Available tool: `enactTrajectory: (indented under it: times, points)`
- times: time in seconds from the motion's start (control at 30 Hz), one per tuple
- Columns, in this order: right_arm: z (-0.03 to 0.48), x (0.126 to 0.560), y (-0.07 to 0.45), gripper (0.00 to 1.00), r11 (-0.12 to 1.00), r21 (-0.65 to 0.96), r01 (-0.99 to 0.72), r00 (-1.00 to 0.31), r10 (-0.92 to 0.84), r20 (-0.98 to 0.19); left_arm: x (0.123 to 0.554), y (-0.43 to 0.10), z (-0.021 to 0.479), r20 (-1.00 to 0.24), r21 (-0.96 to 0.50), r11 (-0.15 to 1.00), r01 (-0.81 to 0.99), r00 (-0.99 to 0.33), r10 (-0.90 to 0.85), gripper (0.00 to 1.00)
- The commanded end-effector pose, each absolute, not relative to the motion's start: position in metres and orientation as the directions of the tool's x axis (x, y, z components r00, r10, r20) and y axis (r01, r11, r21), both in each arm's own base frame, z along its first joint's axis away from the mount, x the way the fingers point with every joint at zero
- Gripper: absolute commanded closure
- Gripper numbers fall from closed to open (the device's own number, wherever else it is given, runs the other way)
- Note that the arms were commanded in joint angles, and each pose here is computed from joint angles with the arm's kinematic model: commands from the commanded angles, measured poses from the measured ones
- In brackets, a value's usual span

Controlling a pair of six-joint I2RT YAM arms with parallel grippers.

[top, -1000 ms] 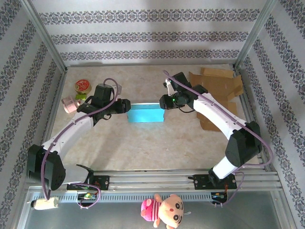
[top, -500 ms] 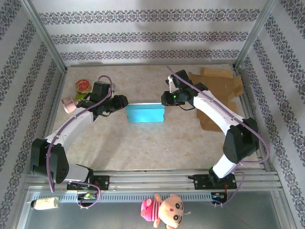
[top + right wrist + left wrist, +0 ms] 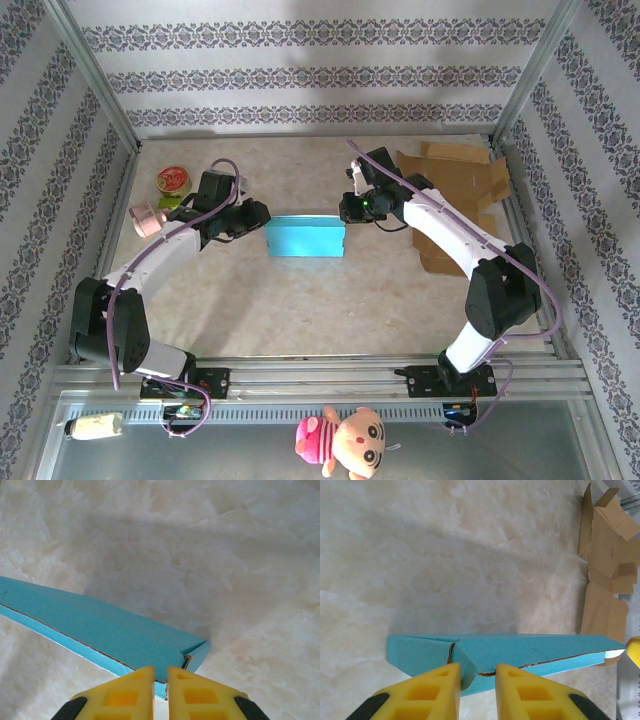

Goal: Fold the paper box

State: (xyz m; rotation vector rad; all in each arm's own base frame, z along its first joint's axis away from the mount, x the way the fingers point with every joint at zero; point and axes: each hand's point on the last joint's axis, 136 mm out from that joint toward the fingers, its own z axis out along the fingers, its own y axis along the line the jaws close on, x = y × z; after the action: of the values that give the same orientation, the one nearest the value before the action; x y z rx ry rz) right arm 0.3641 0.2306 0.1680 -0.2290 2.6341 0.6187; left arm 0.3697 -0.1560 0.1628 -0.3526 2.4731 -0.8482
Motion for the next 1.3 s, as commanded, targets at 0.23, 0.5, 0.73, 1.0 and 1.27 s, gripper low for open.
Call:
enactTrajectory:
  times: [0.23,0.5,0.73,1.0,1.27]
  points:
    - [0.142,0.343,0.231,0.87,0.889,0.378,-0.259,-0.918,-0.105,-0.382,0.358,-0.152,0.151,-0.334,-0.635,0.766,-0.103,-0.857,-0.392,0.8]
    - [0.138,0.336,0.226,0.86,0.902,0.338,-0.267,-0.916,-0.129,-0.379,0.342,-0.147,0.128,-0.305,-0.616,0.778,-0.128,-0.871,-0.385,0.76]
    - [0.184,0.351,0.23,0.76,0.89,0.342,-0.303,-0.875,-0.117,-0.47,0.353,-0.145,0.176,-0.425,-0.63,0.775,-0.043,-0.816,-0.391,0.64]
    - [0.202,0.367,0.227,0.68,0.9,0.319,-0.297,-0.848,-0.095,-0.521,0.361,-0.14,0.197,-0.49,-0.616,0.787,-0.022,-0.772,-0.405,0.47]
    - [0.155,0.365,0.226,0.66,0.912,0.319,-0.258,-0.895,-0.101,-0.434,0.366,-0.144,0.154,-0.41,-0.599,0.797,-0.074,-0.827,-0.385,0.59]
